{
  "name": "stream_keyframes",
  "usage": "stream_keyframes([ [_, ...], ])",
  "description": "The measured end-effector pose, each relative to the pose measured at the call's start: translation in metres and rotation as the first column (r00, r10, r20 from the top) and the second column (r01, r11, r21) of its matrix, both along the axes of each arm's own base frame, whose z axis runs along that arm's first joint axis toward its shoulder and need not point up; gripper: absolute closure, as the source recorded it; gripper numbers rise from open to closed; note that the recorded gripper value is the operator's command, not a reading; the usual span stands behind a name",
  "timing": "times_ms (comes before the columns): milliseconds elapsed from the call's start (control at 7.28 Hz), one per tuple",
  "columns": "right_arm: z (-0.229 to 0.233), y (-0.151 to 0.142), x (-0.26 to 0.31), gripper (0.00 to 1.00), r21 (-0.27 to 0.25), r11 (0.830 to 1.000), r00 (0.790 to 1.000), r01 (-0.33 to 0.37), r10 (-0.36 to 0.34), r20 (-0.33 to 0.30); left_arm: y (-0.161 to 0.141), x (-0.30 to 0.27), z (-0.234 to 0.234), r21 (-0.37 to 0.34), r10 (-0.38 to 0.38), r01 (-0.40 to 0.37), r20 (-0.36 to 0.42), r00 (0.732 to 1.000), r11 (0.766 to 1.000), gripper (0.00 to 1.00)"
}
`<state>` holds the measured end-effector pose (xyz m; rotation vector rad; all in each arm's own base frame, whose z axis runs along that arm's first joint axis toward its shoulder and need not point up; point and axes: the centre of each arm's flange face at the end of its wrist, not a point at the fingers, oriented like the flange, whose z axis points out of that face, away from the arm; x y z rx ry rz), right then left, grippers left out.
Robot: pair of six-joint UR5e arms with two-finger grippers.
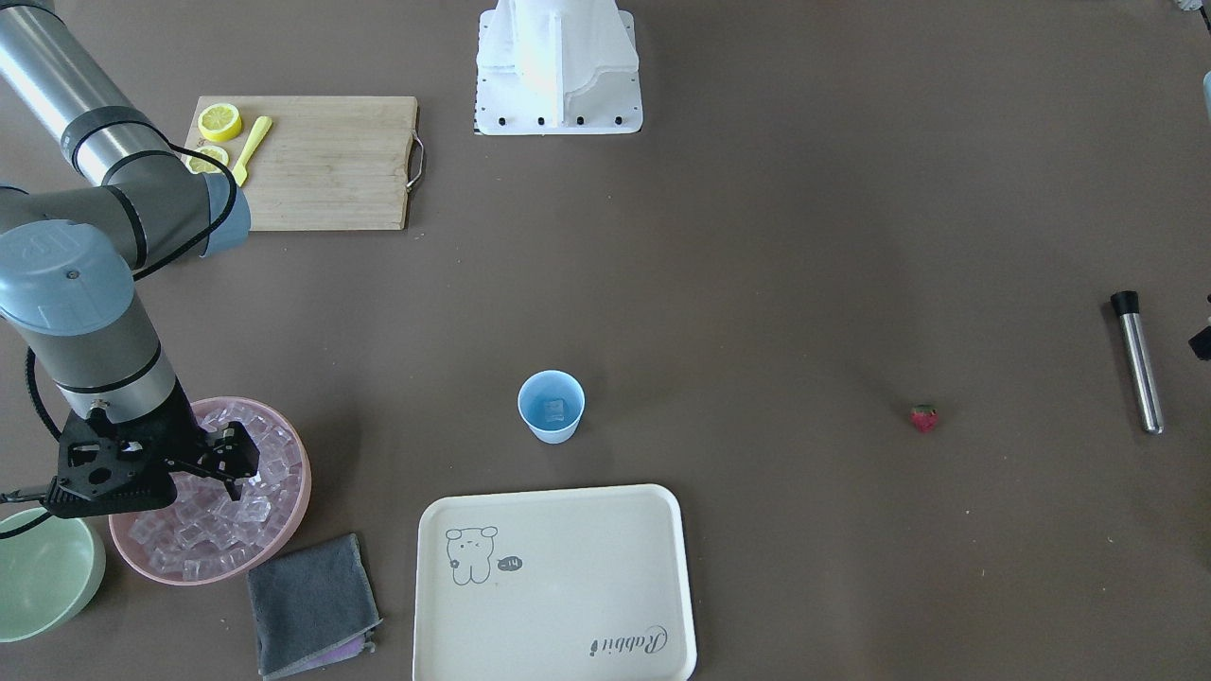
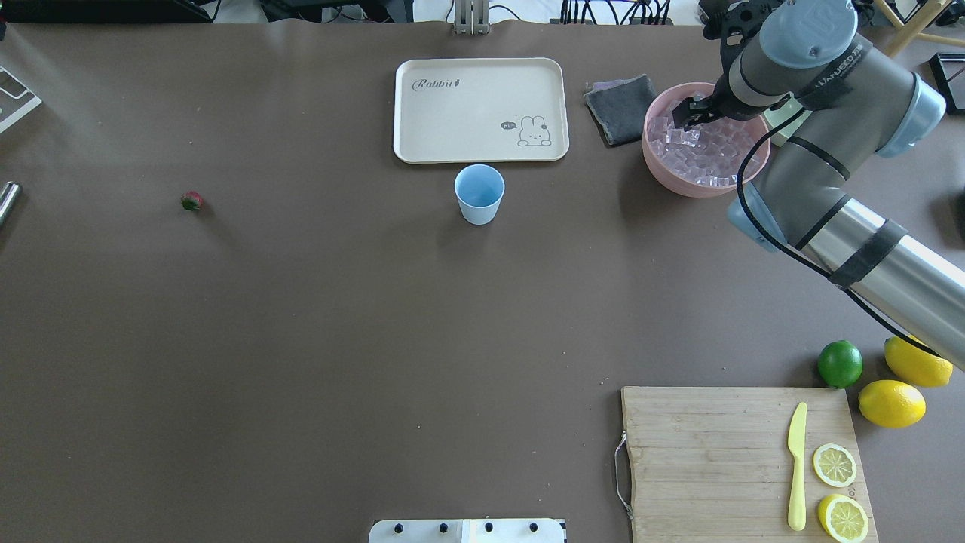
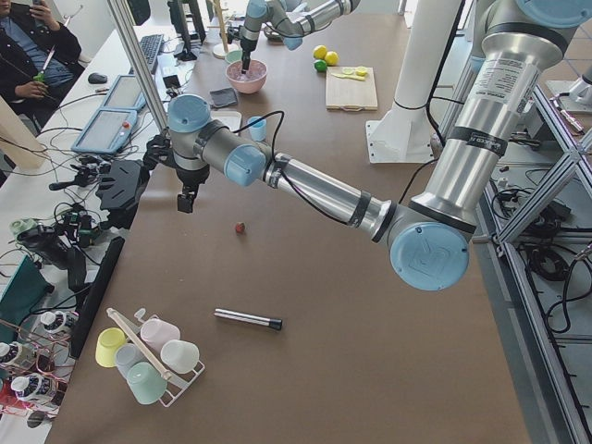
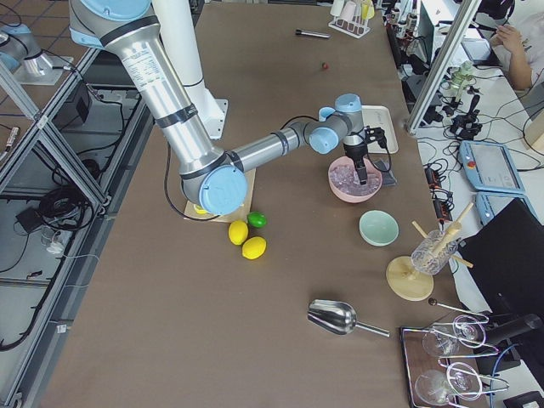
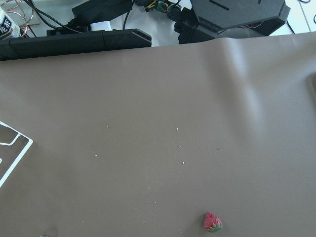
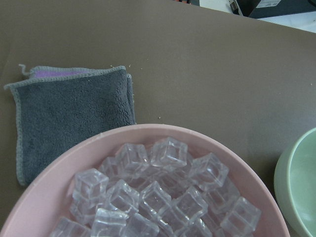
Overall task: Mash ice and strawberries in cup
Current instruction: 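Grasp another ice cube in the bowl with the right gripper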
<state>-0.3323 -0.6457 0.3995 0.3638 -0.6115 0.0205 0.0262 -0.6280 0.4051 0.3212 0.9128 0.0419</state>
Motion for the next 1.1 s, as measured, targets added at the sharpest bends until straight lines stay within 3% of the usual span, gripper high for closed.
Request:
stream_keyframes([
  [412, -0.011, -0.003, -0.019, 0.02, -0.020, 0.999, 0.999, -0.049, 0.049, 0.018, 0.000, 0.004, -0.001, 0.003, 0.006, -0.006, 0.000, 1.000, 1.000, 0.02],
  [1098, 0.002, -0.005, -0.029, 0.05, -0.049, 0.997, 0.998, -0.057, 0.057, 0.002, 0.000, 0.006, 0.001, 0.001, 0.011, -0.011, 0.001, 1.000, 1.000, 0.02],
])
